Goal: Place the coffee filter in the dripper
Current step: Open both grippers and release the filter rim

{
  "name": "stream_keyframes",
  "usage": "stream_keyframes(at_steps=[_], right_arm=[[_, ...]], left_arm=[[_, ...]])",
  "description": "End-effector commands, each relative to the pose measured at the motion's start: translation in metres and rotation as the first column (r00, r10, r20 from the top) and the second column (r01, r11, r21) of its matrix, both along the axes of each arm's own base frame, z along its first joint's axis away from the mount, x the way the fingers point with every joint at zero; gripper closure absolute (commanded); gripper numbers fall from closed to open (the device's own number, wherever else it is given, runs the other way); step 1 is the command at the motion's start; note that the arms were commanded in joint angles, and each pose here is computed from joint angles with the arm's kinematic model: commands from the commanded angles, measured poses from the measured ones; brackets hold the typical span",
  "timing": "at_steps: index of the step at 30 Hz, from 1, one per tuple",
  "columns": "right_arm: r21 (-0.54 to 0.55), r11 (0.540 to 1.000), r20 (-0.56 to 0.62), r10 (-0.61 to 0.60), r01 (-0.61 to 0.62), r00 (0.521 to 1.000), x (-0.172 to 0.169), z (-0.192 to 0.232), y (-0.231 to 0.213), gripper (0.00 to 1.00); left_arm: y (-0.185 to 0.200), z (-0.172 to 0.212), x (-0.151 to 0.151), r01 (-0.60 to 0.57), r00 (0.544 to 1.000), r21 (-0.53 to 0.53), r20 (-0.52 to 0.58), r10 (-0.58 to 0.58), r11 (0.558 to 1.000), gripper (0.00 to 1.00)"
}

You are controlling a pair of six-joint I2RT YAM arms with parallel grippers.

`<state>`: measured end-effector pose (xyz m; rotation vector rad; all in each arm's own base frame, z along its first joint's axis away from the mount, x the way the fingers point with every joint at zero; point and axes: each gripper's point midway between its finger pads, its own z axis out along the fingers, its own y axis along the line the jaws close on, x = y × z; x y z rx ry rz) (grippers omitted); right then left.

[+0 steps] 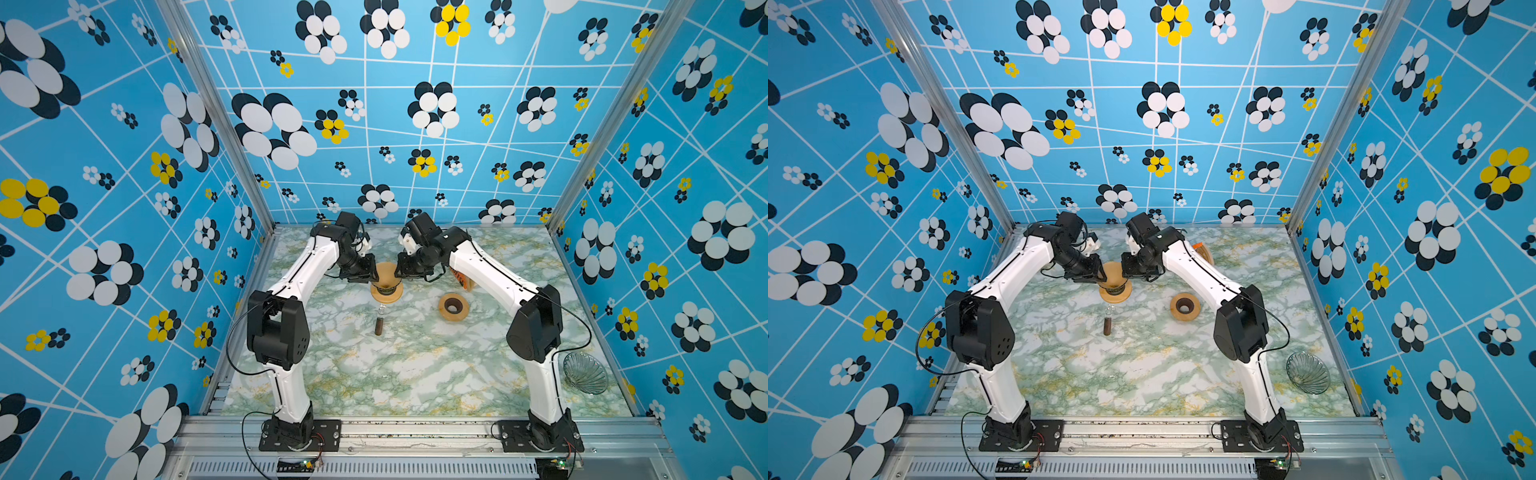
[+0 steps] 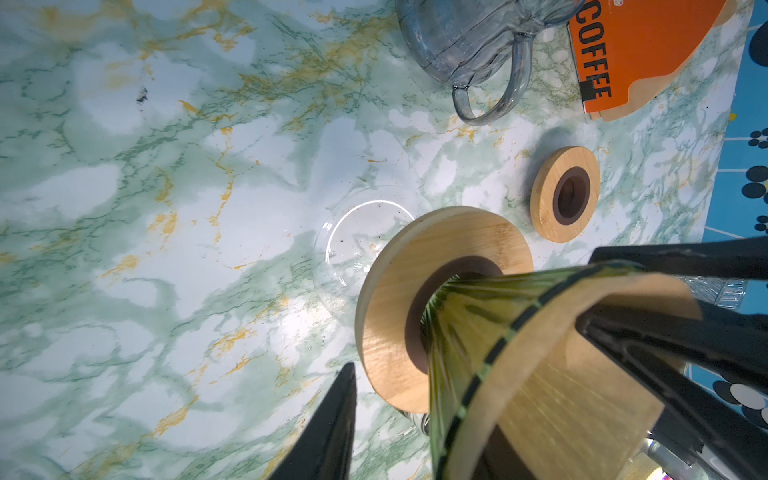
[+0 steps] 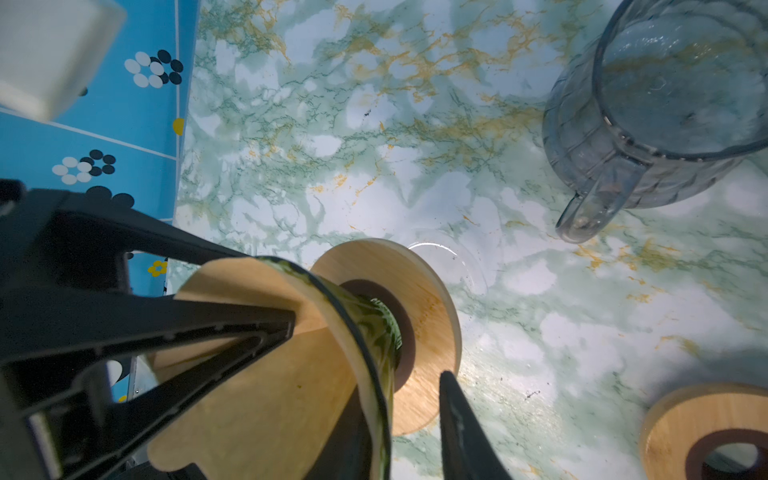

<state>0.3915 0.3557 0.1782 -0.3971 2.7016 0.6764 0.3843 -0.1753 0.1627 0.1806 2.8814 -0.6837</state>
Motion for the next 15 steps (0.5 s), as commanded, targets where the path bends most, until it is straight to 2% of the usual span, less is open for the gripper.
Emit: stream_keyframes(at_steps=[1,15], right_arm=[[-0.025,1.000,-0.016,-0.001,0.001,1.000,-0.003,-0.004,-0.006,0.69],[0.045,0.999,0.018,0.012,-0.012,1.000,-0.001,0.022,0.000,0.59]], left_arm=[[-0.001,-0.001,-0.001,0.011,1.000,0.015,-0.014,-0.011,1.000,0.61],[-0.005,0.005,-0.001,0.020,1.000,0.009,-0.004,-0.020,1.000,0.59]])
